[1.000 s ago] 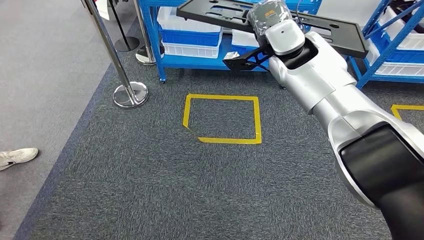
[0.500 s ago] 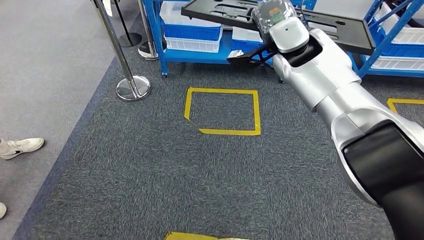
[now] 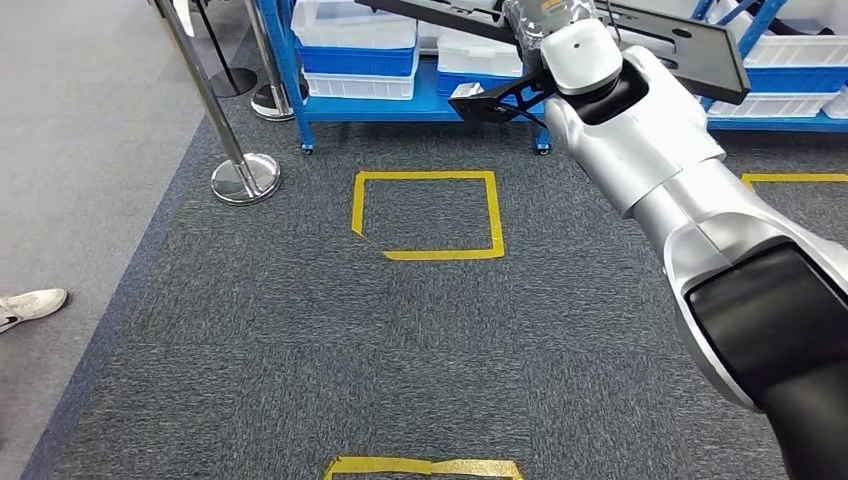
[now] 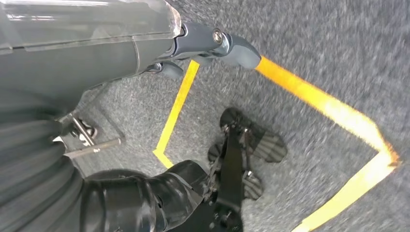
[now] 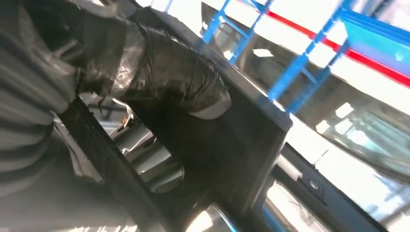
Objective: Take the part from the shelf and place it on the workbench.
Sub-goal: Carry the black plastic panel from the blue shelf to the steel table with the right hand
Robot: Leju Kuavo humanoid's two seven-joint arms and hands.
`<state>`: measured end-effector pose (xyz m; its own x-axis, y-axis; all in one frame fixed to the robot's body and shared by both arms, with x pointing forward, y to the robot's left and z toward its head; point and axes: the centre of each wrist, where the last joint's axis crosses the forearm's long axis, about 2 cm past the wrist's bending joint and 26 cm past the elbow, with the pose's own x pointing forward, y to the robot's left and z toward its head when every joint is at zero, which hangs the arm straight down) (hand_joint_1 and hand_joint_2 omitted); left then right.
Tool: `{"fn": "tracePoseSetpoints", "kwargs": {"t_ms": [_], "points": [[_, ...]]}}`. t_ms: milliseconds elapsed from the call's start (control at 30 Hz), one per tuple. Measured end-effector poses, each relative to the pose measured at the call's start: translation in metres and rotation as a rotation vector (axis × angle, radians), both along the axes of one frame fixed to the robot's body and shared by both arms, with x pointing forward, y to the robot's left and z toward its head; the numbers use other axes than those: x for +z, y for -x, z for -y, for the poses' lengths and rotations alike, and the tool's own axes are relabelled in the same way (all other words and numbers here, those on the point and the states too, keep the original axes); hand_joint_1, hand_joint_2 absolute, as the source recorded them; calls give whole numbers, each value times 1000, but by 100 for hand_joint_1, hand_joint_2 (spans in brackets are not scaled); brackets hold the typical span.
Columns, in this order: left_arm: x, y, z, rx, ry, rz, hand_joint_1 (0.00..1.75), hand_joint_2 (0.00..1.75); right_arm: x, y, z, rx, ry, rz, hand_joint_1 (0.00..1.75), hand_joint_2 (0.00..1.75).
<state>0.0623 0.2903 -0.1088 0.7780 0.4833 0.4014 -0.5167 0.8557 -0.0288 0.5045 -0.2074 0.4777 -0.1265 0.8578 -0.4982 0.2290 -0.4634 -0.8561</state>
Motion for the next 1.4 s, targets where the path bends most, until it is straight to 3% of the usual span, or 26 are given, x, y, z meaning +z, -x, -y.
{"fn": "tracePoseSetpoints", "kwargs": {"t_ms": [533, 1000, 1400], "points": [[0, -1, 1, -10, 4, 7, 0, 175, 5, 1, -1, -5, 11, 11, 175, 175], [0, -2, 7, -33, 16, 10, 0, 175, 35, 5, 1, -34, 67, 43, 175, 175], [0, -3, 10, -48, 25, 7, 0, 175, 39, 7, -4, 3, 114, 15, 175, 175]]}}
